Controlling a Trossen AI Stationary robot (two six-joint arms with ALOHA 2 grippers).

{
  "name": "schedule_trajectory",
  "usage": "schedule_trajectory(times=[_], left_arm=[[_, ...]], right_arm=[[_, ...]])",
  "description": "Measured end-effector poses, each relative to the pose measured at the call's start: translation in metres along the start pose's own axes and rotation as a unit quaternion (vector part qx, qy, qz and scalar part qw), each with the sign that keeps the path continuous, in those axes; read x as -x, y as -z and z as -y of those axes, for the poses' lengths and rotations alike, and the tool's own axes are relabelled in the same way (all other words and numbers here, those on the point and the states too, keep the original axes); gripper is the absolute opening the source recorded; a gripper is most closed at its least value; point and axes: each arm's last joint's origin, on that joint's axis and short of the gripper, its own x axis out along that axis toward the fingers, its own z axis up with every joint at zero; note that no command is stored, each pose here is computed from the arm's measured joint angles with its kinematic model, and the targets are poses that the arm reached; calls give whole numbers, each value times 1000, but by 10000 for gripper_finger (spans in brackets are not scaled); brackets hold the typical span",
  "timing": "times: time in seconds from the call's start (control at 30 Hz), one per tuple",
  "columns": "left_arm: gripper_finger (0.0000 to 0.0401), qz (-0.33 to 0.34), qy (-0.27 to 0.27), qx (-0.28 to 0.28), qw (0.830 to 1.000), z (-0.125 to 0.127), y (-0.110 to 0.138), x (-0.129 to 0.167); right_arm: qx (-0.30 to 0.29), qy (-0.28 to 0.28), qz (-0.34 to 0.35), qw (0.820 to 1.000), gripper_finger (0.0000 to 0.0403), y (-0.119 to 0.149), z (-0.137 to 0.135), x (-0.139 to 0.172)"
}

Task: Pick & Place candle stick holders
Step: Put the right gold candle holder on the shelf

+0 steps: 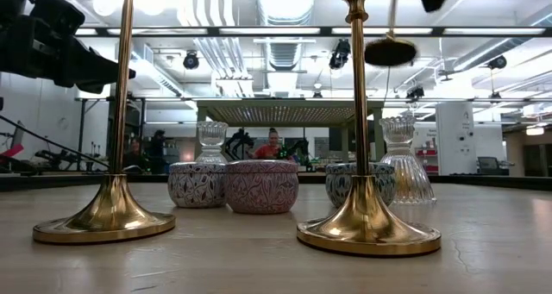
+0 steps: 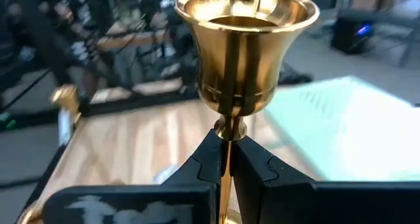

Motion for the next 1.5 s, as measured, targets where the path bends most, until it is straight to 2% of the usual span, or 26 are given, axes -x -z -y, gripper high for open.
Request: schedule_trajectory(times=[0.27, 0.4, 0.6, 0.7, 1.0, 1.2, 1.5], left_arm=[[60, 0, 0, 0, 1000, 0, 0, 0], [60, 0, 0, 0, 1000, 0, 0, 0], [60, 0, 0, 0, 1000, 0, 0, 0], [60, 0, 0, 0, 1000, 0, 0, 0], [60, 0, 0, 0, 1000, 0, 0, 0], [60, 0, 0, 0, 1000, 0, 0, 0], [60, 0, 0, 0, 1000, 0, 0, 0]], right_arm=[[-2, 106, 42, 993, 13, -50, 34, -13], [-9, 161, 25, 987, 13, -68, 62, -27], [-22, 212, -16, 977, 13, -86, 110, -61], [-29, 252, -37, 967, 13, -87, 138, -77], [-45, 306, -68, 949, 13, -69, 201, -98], [-49, 323, -53, 944, 13, -63, 217, -102], [-56, 325, -66, 942, 13, -54, 221, -109]])
